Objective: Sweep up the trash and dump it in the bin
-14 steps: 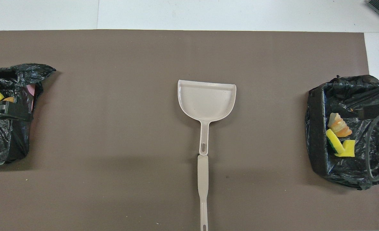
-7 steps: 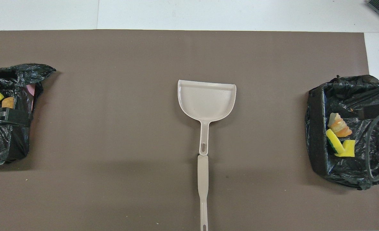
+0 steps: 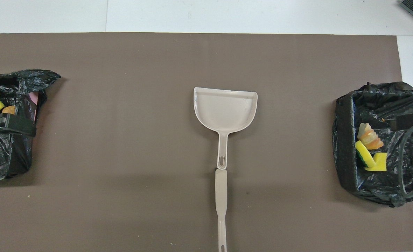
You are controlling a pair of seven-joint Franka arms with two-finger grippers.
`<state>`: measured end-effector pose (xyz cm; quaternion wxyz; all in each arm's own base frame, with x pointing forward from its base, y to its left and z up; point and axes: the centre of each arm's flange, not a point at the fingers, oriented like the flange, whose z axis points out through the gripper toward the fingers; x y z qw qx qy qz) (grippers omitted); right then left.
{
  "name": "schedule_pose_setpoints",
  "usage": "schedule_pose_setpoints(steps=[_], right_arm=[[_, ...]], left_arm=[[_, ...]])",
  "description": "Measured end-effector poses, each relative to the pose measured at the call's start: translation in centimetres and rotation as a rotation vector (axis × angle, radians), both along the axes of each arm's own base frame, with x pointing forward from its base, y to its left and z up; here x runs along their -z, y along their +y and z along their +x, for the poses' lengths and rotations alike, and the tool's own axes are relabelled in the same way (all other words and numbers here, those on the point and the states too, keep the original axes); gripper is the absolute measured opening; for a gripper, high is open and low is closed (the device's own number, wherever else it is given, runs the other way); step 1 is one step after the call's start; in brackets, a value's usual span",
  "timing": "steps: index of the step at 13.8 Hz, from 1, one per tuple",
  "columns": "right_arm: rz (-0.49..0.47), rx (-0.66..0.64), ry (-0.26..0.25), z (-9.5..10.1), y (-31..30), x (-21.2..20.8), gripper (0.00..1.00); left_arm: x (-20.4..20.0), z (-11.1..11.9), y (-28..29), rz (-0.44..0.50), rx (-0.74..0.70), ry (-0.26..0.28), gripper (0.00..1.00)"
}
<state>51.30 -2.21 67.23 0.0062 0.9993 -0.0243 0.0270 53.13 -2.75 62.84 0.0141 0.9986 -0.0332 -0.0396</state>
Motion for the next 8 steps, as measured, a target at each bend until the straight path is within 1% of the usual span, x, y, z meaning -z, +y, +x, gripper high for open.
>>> schedule_pose_setpoints(steps=[3, 8], right_arm=[[0.001, 0.007, 0.007, -0.11, -0.38, 0.07, 1.0], [0.002, 0.008, 0.012, -0.34, -0.45, 0.04, 1.0]], left_arm=[[-0.34, 0.99, -0.15, -0.002, 0.004, 0.0, 1.0], [-0.39, 1.16, -0.28, -0.003, 0.006, -0.003, 1.0]])
